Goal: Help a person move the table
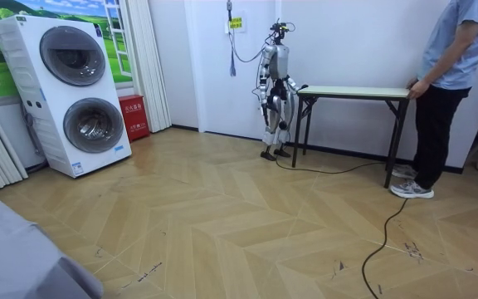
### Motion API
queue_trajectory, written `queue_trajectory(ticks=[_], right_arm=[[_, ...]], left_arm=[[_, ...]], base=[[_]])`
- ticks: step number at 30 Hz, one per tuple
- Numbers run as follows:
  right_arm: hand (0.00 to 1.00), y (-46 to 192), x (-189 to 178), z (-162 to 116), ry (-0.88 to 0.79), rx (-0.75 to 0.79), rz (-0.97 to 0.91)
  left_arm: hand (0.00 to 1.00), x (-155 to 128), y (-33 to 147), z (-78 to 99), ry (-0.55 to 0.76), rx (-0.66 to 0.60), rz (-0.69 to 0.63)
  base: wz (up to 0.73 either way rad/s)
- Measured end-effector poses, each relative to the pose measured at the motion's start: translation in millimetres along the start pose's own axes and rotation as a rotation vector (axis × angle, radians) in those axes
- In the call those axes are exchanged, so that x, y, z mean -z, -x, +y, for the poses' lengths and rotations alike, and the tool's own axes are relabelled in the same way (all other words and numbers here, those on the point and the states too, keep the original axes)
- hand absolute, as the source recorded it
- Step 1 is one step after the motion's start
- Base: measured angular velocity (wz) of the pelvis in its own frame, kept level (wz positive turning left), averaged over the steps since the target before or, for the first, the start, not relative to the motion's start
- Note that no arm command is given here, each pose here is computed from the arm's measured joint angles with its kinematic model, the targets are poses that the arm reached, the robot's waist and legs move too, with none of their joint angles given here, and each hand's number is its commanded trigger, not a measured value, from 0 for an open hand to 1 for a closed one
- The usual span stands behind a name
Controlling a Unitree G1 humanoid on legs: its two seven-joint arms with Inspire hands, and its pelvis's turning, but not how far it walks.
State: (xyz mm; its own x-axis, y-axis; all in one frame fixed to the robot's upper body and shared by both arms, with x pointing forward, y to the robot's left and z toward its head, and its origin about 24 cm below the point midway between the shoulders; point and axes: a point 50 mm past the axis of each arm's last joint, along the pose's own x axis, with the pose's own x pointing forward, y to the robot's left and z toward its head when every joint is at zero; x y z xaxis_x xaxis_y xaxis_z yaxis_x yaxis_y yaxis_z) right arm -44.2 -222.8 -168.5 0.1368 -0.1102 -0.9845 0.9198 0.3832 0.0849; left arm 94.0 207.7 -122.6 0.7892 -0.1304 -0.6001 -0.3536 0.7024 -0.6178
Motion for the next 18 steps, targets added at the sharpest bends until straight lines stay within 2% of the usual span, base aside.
queue_trajectory(ticks=[8,12,14,16,18], right_arm=[[0.00,-3.9,-10.5,18.1,0.044,-0.081,-0.018],[0.00,-3.6,-29.7,24.6,0.133,-0.140,-0.050],[0.00,-3.7,-35.8,28.9,0.182,-0.166,-0.057],[0.00,-3.6,-42.8,34.4,0.234,-0.200,-0.064],[0.00,-2.7,-44.0,32.4,0.246,-0.208,-0.063]], left_arm=[[0.00,-1.1,-4.7,-1.8,0.047,0.005,-0.024],[0.00,0.4,-8.3,-2.6,0.078,0.027,-0.011],[0.00,1.9,-3.7,6.0,0.035,0.009,0.028],[0.00,17.4,15.0,30.3,-0.015,-0.089,0.145],[0.00,29.6,32.3,46.3,-0.048,-0.157,0.224]], base=[[0.04],[0.00],[0.00],[0.07],[0.23]])
